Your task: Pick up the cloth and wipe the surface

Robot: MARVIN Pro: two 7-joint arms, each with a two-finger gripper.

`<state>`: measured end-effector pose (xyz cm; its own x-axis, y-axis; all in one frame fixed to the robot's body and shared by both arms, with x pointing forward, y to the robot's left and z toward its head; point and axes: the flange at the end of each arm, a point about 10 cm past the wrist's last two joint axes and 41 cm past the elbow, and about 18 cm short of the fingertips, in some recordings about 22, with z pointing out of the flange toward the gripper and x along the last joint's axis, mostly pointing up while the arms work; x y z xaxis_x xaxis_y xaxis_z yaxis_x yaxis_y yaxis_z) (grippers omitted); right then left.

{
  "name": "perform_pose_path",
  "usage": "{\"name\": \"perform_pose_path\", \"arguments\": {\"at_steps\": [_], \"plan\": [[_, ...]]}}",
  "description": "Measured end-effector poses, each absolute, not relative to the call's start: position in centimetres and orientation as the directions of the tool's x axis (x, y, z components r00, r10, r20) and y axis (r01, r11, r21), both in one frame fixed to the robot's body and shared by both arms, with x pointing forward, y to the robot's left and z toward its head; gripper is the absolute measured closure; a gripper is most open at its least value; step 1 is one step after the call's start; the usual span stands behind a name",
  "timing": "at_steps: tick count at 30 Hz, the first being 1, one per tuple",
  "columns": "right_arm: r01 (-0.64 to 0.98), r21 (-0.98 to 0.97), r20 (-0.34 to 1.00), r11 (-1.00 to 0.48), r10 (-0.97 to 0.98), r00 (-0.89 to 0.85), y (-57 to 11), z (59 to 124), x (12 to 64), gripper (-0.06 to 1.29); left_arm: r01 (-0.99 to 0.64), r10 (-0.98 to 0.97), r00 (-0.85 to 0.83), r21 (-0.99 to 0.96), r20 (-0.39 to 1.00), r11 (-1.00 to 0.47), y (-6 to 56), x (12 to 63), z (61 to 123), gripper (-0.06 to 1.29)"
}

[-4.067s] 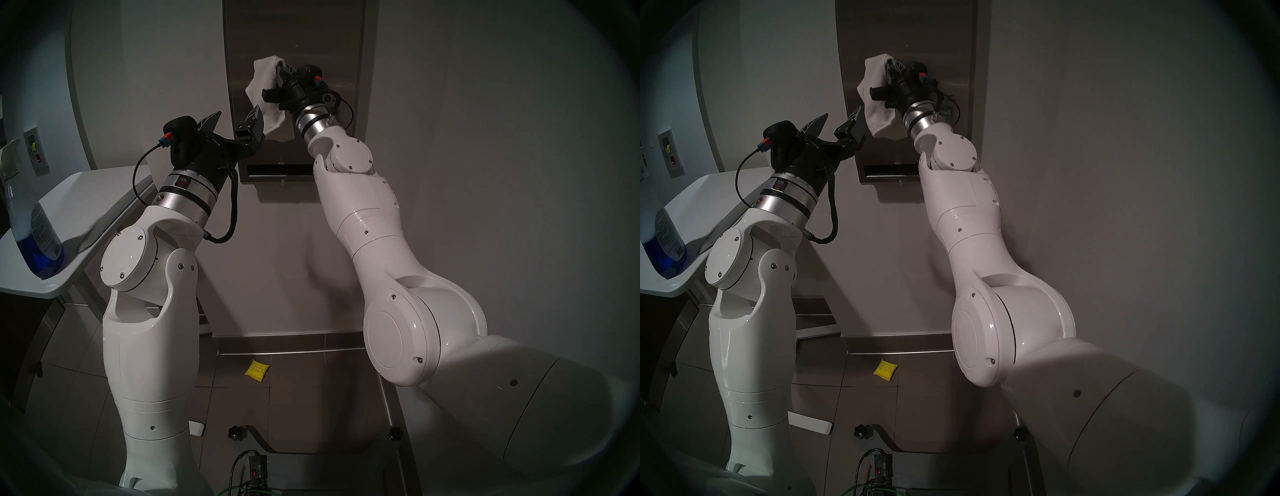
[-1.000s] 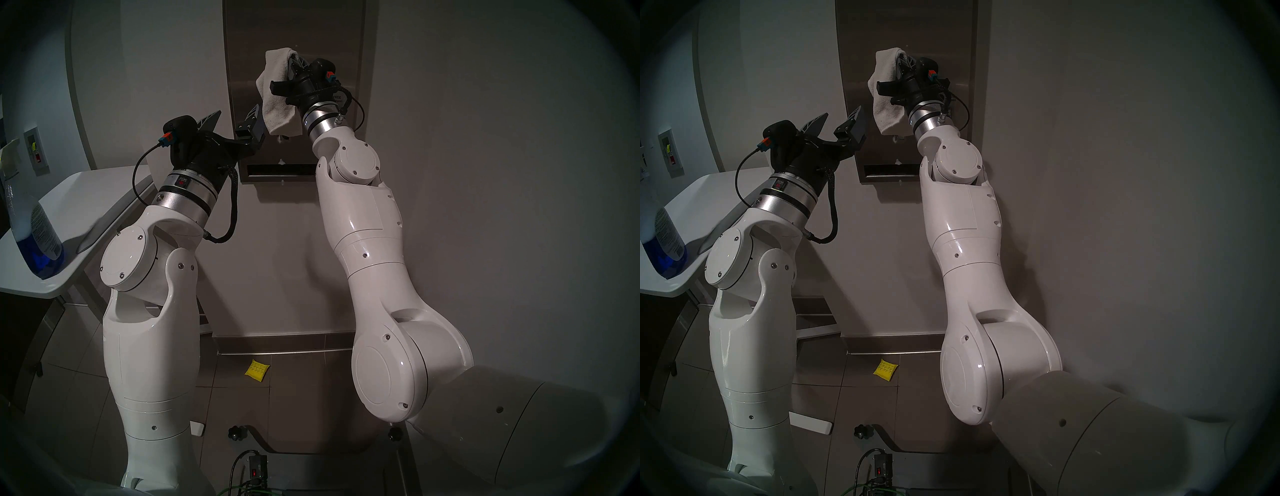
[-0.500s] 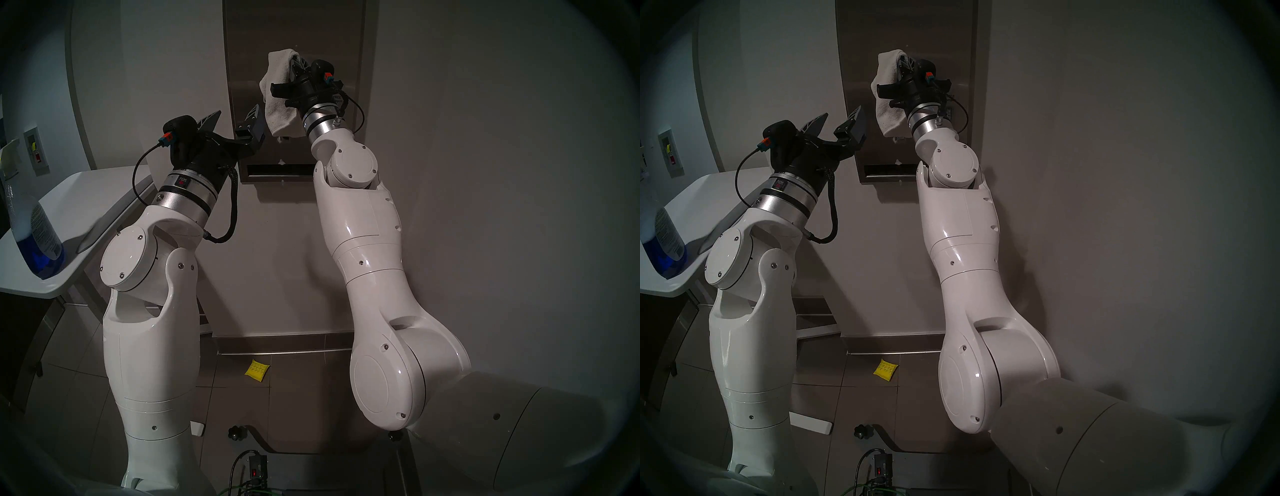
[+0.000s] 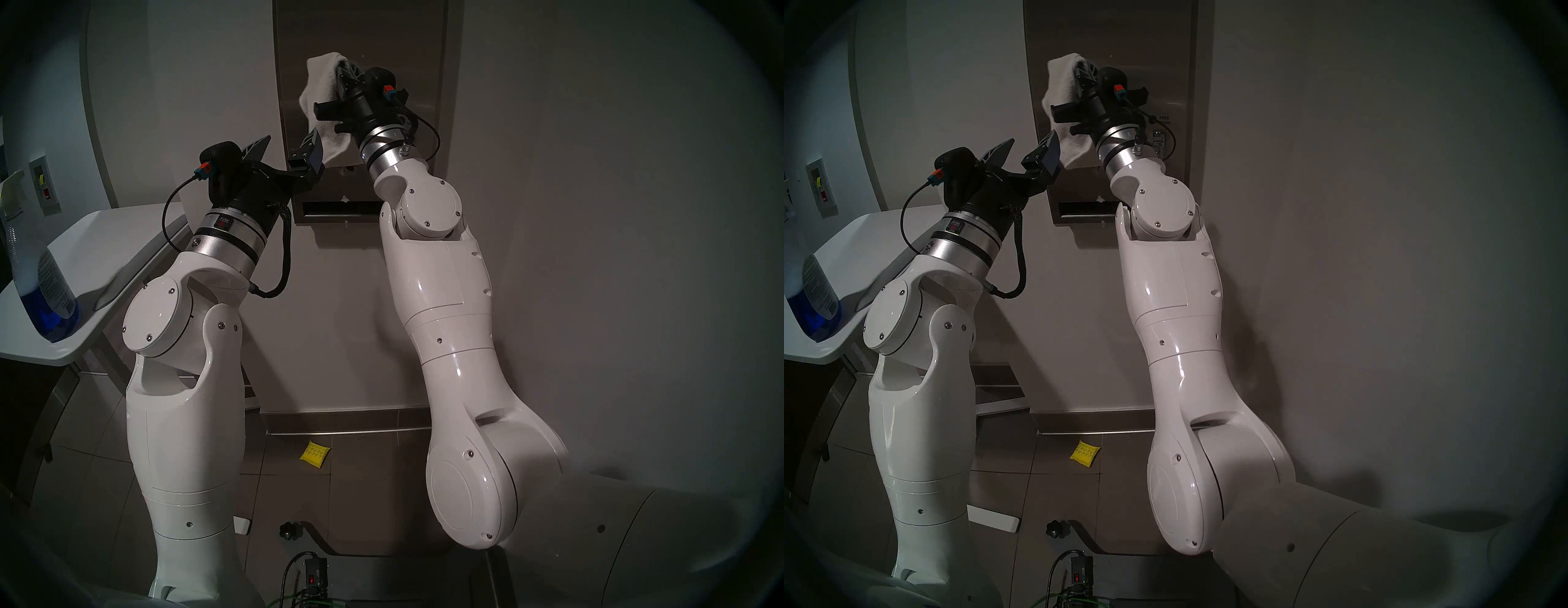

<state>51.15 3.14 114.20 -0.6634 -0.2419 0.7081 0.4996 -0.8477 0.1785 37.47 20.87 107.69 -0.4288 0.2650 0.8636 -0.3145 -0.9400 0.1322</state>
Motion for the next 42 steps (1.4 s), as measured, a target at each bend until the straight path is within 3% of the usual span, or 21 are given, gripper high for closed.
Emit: {"name": "perform_pose_path", "arguments": {"at_steps": [23,42], "plan": [[0.664,0.275,0.689,-0.695,-0.339,-0.640,3.9,114.1,44.2,1.27,-0.306,0.261,-0.424,0.134,0.867,-0.942,21.0,37.5,107.5,-0.02],[0.701,0.258,0.736,-0.665,-0.334,-0.588,3.1,114.6,40.5,1.27,-0.319,0.269,-0.427,0.135,0.863,-0.938,20.7,37.5,107.7,-0.02]]}}
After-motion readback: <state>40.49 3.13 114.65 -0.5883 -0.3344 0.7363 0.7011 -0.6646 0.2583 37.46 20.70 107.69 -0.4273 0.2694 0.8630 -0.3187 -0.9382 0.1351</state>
